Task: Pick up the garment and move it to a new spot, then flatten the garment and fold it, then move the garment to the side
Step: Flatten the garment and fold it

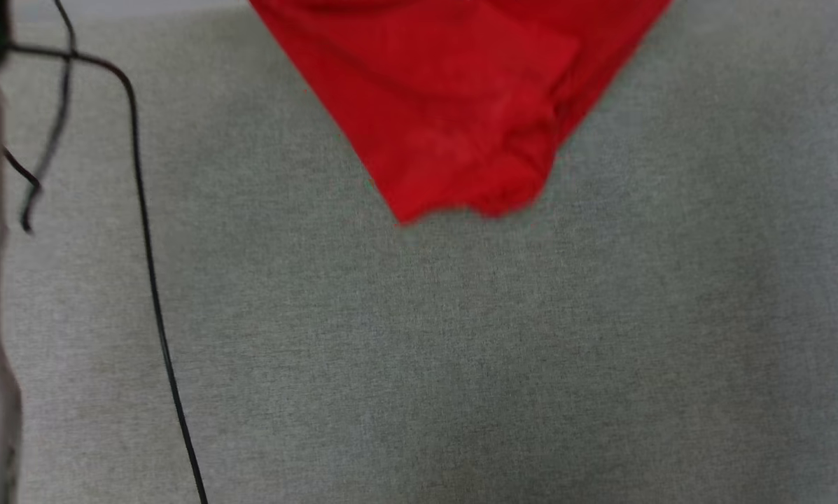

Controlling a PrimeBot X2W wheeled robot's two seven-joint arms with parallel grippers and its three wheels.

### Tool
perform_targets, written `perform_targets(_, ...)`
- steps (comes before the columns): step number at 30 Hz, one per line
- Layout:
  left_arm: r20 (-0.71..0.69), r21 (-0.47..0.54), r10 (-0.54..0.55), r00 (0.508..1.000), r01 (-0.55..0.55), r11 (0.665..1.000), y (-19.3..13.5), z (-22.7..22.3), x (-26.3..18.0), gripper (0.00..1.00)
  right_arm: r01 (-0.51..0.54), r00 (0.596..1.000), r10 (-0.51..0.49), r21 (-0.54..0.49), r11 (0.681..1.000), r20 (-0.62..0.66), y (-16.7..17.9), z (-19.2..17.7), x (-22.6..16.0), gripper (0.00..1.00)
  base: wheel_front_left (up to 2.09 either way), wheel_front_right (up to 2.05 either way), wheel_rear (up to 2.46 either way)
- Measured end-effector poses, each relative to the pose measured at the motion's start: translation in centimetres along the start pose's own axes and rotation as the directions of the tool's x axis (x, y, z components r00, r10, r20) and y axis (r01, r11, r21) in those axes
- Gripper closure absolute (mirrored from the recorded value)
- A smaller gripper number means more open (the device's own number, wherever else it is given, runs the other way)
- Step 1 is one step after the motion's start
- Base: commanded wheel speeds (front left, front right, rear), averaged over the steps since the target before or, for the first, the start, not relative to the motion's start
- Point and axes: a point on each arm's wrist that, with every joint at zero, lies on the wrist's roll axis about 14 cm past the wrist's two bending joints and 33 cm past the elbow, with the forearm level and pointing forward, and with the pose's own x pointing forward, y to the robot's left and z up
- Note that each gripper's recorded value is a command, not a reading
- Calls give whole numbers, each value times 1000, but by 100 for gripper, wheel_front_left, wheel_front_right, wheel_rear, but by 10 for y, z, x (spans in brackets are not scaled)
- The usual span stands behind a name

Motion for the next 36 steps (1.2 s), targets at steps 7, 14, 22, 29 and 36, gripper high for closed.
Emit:
perform_targets(7, 81, 34, 6, 997, -9, 999, 11, 10, 42, 100, 10, 992, -7, -28, 1000, 123, 0, 30, 39, 100, 0, 0, 0)
perform_targets(14, 77, 8, 21, 997, -21, 1000, 19, -19, 64, 100, -13, 988, 20, -47, 999, 154, 12, 25, 66, 100, 0, 0, 0)
perform_targets(22, -74, -51, 24, 997, -28, 998, 22, -105, 58, 100, -69, 997, 69, -5, 998, 40, 36, -48, 81, 100, 0, 0, 0)
perform_targets(29, -248, -117, 50, 967, -81, 990, 27, -184, 22, 100, -96, 988, 103, 70, 993, -116, 54, -129, 68, 100, 0, 0, 0)
perform_targets(36, -379, -172, 56, 924, -130, 976, 18, -233, -37, 100, -81, 960, 120, 160, 984, -252, 62, -192, 21, 100, 0, 0, 0)
